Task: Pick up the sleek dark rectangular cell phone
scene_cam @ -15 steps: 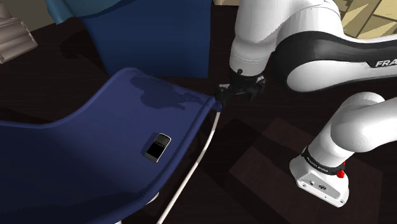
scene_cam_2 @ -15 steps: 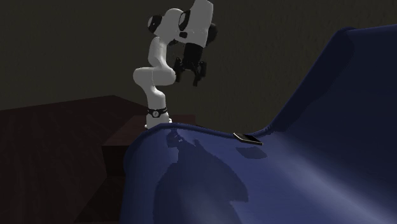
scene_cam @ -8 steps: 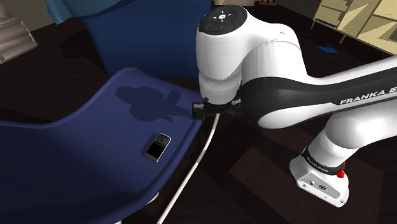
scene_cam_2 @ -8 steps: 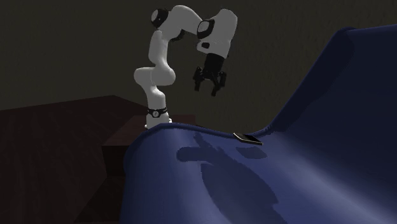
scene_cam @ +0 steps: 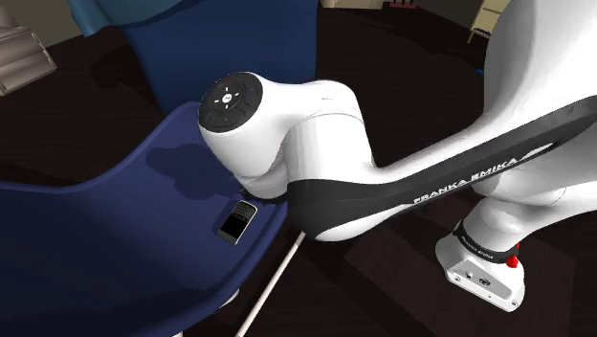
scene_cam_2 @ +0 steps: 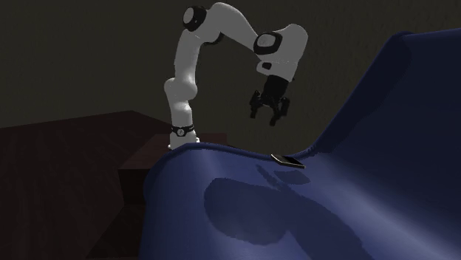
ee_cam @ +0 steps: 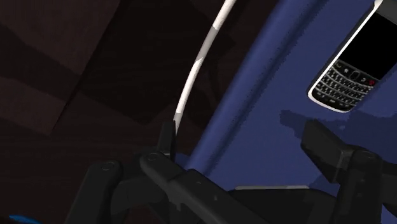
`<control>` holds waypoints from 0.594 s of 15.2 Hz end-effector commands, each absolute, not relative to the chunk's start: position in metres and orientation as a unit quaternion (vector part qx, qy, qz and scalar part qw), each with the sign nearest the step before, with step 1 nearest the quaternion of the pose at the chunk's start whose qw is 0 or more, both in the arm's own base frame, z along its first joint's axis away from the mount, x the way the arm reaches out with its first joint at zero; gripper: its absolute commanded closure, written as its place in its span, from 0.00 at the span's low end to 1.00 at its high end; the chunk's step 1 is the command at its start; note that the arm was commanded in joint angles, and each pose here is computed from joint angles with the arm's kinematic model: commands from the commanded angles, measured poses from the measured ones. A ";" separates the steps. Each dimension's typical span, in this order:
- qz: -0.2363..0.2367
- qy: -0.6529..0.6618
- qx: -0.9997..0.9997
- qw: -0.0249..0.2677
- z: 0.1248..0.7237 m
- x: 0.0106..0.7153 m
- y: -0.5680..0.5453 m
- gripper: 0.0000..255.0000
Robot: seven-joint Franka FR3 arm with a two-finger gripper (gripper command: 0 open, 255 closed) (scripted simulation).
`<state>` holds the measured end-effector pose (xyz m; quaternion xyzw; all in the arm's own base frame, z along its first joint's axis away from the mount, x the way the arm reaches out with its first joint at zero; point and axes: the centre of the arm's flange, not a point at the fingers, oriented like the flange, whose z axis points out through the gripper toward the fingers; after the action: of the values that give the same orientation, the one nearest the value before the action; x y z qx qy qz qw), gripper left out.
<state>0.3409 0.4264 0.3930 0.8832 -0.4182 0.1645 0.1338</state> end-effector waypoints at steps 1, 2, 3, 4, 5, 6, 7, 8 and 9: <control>0.165 -0.437 0.873 0.140 0.376 0.355 0.452 0.00; 0.168 -0.445 0.868 0.143 0.369 0.361 0.463 0.00; 0.172 -0.454 0.862 0.145 0.363 0.368 0.474 0.00; 0.175 -0.462 0.857 0.147 0.356 0.375 0.485 0.00; 0.178 -0.471 0.851 0.150 0.350 0.382 0.495 0.00; 0.181 -0.479 0.845 0.152 0.343 0.390 0.506 0.00; 0.184 -0.487 0.840 0.154 0.336 0.398 0.516 0.00; 0.187 -0.495 0.834 0.157 0.330 0.406 0.526 0.00; 0.190 -0.504 0.828 0.159 0.323 0.414 0.536 0.00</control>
<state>0.4047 0.5297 0.3306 0.8338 -0.4951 0.1883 0.1555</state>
